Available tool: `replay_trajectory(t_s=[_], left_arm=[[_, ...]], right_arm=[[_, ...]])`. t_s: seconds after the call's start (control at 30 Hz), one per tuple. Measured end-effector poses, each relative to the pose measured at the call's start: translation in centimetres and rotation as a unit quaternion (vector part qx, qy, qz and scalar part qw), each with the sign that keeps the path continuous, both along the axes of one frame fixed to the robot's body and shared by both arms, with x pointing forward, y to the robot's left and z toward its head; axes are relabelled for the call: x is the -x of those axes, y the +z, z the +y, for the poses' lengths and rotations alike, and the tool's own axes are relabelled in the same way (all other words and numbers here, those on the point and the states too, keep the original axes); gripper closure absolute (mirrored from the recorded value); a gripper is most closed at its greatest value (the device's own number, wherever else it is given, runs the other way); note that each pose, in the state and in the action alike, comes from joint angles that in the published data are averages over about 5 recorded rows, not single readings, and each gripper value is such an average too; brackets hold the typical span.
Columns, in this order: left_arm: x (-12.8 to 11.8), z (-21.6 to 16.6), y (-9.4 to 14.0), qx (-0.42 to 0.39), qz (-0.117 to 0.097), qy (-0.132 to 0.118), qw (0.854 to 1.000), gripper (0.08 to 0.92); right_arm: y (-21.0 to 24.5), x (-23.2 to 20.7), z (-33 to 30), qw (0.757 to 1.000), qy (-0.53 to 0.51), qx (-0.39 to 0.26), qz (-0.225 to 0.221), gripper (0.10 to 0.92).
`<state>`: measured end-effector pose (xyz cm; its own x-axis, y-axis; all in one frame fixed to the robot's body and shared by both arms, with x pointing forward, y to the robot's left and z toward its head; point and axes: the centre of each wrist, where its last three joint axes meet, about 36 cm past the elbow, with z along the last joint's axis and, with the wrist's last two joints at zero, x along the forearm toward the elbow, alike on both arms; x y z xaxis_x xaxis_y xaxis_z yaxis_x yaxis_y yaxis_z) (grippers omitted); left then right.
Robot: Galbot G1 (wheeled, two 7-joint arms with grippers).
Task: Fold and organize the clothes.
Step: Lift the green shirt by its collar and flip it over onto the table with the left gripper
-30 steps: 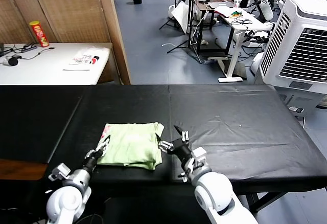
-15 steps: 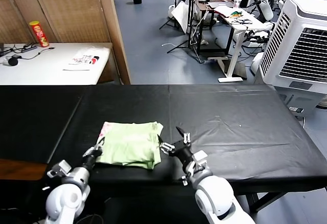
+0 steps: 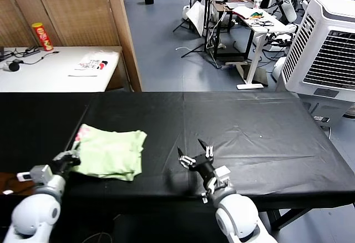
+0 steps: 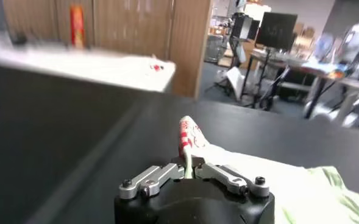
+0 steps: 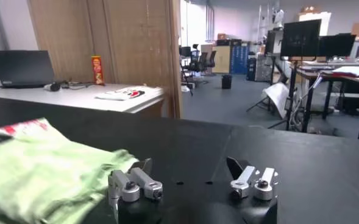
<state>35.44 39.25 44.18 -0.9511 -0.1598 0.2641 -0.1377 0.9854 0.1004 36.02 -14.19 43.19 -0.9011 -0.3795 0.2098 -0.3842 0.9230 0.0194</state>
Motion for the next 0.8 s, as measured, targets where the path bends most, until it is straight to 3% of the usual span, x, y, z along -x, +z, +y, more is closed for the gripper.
replay_trajectory(t_s=[0.27, 0.47, 0.63, 0.8], left_arm=[[0.4, 2.9, 5.4, -0.171, -0.033, 0.006, 0.985, 0.837], [1.1, 0.8, 7.9, -0.248, -0.064, -0.009, 0.967, 0.837], [1.4, -3.2, 6.4, -0.228, -0.07, -0.034, 0.971, 0.837], [1.3, -8.4, 2.8, -0.18, -0.047, -0.061, 0.981, 0.837]], right_arm=[[0.2, -0.1, 0.1, 1.0, -0.001, -0.003, -0.001, 0.224], [-0.2, 0.1, 0.1, 1.0, -0.002, -0.003, 0.004, 0.224], [-0.3, 0.6, -0.2, 1.0, -0.005, -0.002, 0.008, 0.224], [-0.1, 1.1, -1.0, 1.0, -0.01, -0.005, 0.015, 0.224]])
